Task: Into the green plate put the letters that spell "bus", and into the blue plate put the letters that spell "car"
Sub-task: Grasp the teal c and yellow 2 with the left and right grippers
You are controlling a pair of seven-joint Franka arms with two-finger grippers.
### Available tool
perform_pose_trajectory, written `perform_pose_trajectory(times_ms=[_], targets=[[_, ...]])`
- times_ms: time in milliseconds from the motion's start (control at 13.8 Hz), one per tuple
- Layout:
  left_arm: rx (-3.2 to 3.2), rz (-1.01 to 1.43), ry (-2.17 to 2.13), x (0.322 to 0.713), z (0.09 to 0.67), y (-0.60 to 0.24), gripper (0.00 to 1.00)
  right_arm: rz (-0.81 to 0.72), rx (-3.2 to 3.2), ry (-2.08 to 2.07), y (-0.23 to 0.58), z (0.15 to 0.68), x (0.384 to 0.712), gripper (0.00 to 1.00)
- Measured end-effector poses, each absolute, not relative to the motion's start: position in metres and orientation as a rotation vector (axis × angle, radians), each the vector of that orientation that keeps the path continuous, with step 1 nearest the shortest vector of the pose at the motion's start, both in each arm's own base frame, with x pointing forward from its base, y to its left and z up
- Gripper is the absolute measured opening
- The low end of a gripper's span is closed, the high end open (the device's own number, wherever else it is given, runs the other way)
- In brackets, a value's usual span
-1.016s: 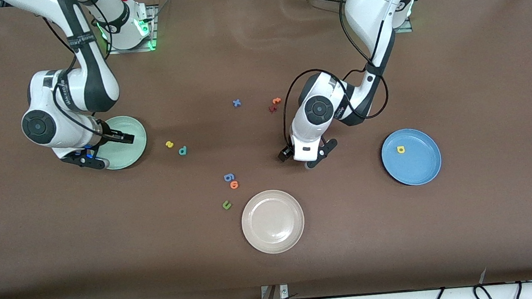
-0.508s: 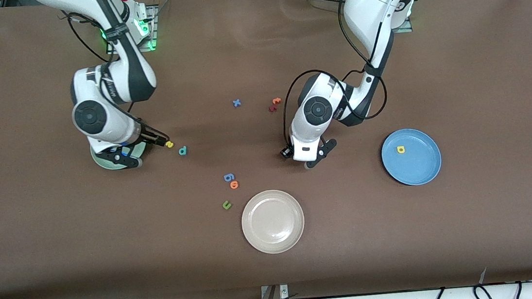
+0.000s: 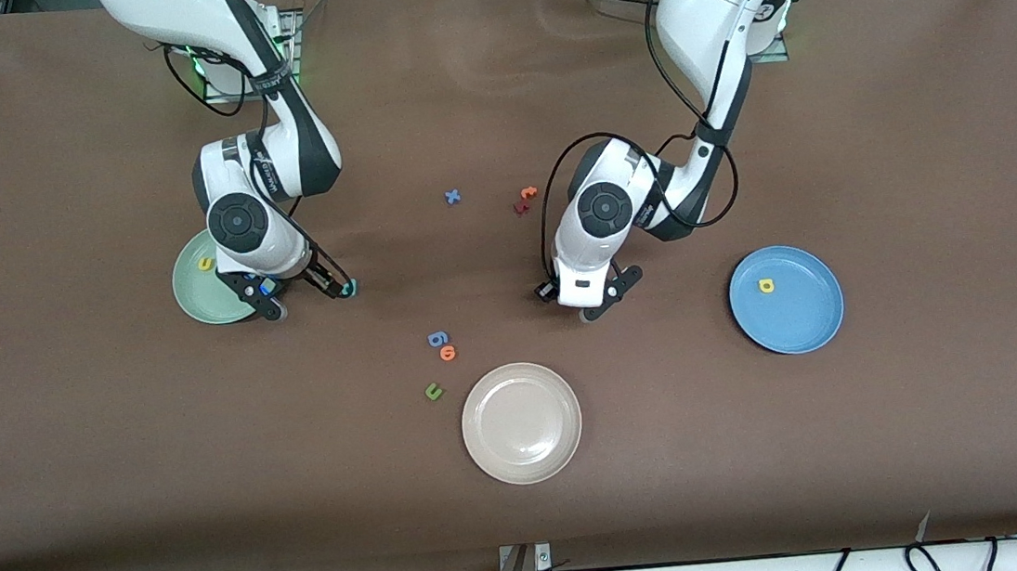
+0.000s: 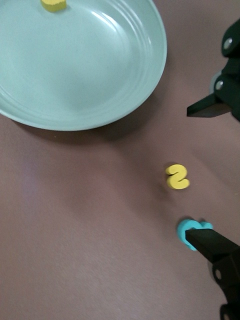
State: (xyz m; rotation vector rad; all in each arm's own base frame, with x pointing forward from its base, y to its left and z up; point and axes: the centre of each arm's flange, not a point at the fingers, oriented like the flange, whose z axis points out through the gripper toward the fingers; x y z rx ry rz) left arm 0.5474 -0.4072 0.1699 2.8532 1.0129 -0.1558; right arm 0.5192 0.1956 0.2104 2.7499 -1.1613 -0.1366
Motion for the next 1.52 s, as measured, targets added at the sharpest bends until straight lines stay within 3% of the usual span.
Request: perform_pose_trajectory(times_ms=[218, 726, 1089, 1234, 1379, 1524], targets=[[2.852, -0.153, 1.013, 0.548, 0.17, -0.407, 0.42, -0.075, 2.725, -1.265, 0.185, 0.194, 0.509, 0.99], [2.878, -0.125, 0.981, 0.549, 0.171, -0.407, 0.4, -0.087, 2.696, -1.424, 0.19, 0.185, 0.504, 0.99], [2.879, -0.121, 0.981, 0.55, 0.172, -0.406, 0.32, -0.093, 2.698, -1.466, 0.197, 0.175, 0.501, 0.98], [2.886, -0.115, 0.974, 0.55, 0.175, -0.406, 0.29, -0.092, 2.701, -1.47, 0.198, 0.176, 0.501, 0.95], [2.904, -0.106, 0.96, 0.55, 0.174, -0.405, 0.29, -0.089, 2.707, -1.464, 0.198, 0.176, 0.502, 0.79], [2.905, -0.105, 0.958, 0.55, 0.174, -0.405, 0.28, -0.092, 2.719, -1.434, 0.198, 0.174, 0.501, 0.78]])
